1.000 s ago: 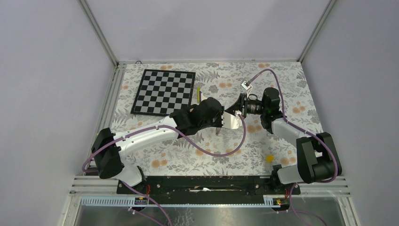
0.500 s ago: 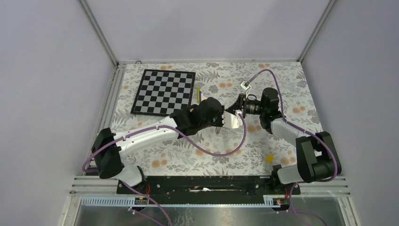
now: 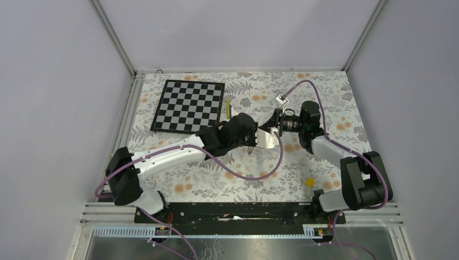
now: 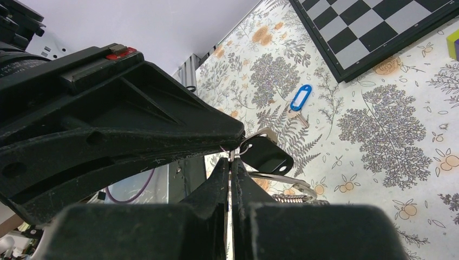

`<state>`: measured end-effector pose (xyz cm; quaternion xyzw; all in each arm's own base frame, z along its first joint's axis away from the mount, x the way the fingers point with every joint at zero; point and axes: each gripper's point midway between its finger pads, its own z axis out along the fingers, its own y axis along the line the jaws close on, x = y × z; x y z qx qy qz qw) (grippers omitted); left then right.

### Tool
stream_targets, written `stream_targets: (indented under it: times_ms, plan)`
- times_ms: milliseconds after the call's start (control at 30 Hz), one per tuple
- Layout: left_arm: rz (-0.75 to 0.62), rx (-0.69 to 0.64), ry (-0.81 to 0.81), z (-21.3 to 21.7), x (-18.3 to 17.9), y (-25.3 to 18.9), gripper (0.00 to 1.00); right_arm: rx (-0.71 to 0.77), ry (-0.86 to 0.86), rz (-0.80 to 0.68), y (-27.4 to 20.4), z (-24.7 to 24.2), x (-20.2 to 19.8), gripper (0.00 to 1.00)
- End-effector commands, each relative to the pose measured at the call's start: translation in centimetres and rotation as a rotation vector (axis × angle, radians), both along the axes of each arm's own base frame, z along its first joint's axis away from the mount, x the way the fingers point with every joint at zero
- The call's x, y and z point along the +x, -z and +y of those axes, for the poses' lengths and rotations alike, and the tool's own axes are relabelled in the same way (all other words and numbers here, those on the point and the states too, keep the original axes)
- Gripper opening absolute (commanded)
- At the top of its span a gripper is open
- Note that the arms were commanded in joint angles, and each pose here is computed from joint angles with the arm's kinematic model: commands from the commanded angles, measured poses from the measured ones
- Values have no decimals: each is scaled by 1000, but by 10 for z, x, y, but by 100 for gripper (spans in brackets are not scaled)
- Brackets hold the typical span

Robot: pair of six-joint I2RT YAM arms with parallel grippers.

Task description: Put the keys on the keyring

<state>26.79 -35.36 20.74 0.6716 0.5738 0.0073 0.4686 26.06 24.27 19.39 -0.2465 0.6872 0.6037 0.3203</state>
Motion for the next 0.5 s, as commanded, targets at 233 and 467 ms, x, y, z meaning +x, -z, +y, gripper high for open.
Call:
stream_targets:
  times_ms: [233,467]
  plan:
    - [-99,-80,-49,10,15,-33,0,-24,-38,-101,-10,2,-3,0]
    - [-49,-67,-18,10,8,-18,0,-56,-17,-106,-2,0,-1,0]
